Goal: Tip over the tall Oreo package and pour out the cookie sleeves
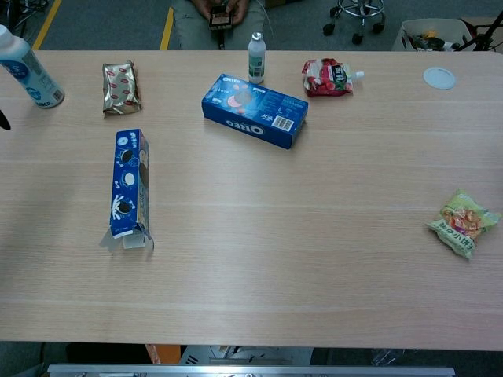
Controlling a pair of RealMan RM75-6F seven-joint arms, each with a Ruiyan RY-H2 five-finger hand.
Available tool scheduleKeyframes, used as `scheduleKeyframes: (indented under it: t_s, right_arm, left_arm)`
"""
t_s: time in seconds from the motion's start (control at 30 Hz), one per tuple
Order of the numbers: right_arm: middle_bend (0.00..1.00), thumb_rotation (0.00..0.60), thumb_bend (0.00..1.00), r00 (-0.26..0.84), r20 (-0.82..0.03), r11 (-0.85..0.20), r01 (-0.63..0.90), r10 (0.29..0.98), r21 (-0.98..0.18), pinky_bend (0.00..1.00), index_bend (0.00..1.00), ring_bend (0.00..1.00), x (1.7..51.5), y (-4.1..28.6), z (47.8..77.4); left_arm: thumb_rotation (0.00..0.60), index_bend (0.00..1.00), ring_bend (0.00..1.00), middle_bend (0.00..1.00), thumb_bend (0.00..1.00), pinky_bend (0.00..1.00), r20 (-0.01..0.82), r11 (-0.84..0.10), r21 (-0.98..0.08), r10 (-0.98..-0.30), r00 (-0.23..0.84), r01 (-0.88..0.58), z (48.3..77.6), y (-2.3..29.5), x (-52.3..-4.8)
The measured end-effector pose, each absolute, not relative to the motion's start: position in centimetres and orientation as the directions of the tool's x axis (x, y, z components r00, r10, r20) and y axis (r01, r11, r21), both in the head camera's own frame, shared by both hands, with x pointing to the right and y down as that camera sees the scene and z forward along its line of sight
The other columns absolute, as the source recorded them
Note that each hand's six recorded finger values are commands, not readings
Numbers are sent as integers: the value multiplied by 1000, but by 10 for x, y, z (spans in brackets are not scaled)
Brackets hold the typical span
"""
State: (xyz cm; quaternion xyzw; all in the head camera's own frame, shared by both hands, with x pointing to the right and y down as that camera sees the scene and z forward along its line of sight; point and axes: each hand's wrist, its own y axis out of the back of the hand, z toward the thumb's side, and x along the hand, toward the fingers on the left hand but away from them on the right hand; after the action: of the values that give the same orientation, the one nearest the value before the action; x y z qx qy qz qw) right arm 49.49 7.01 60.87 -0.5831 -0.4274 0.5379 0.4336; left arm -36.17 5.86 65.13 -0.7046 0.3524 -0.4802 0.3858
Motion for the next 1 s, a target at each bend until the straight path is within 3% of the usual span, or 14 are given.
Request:
scheduleKeyframes:
  t_s: [0.2,0.43,0.83,1.0]
  right_arm:
    - [275,600,307,56,-253,-255,29,966,-966,222,229,237,493,69,607]
    - [275,600,307,49,-257,-258,25,965,-966,222,229,237,494,68,606]
    - [275,600,307,36,-269,-270,24,962,-963,222,229,237,496,68,607]
    - [275,600,306,30,-272,-273,25,962,-962,222,229,237,497,69,607]
  left_arm:
    - [600,142,180,196,344,279,479,-552,-834,-746,463,-26,669,39,-325]
    - [600,40,108,76,344,254,541,-588,-802,-636,550,108,692,21,-299]
    - [600,0,52,0,343,231,579,-523,-793,-487,654,312,723,3,-269]
    - [600,0,36,0,321,211,563,-493,-808,-479,674,324,721,-8,-263]
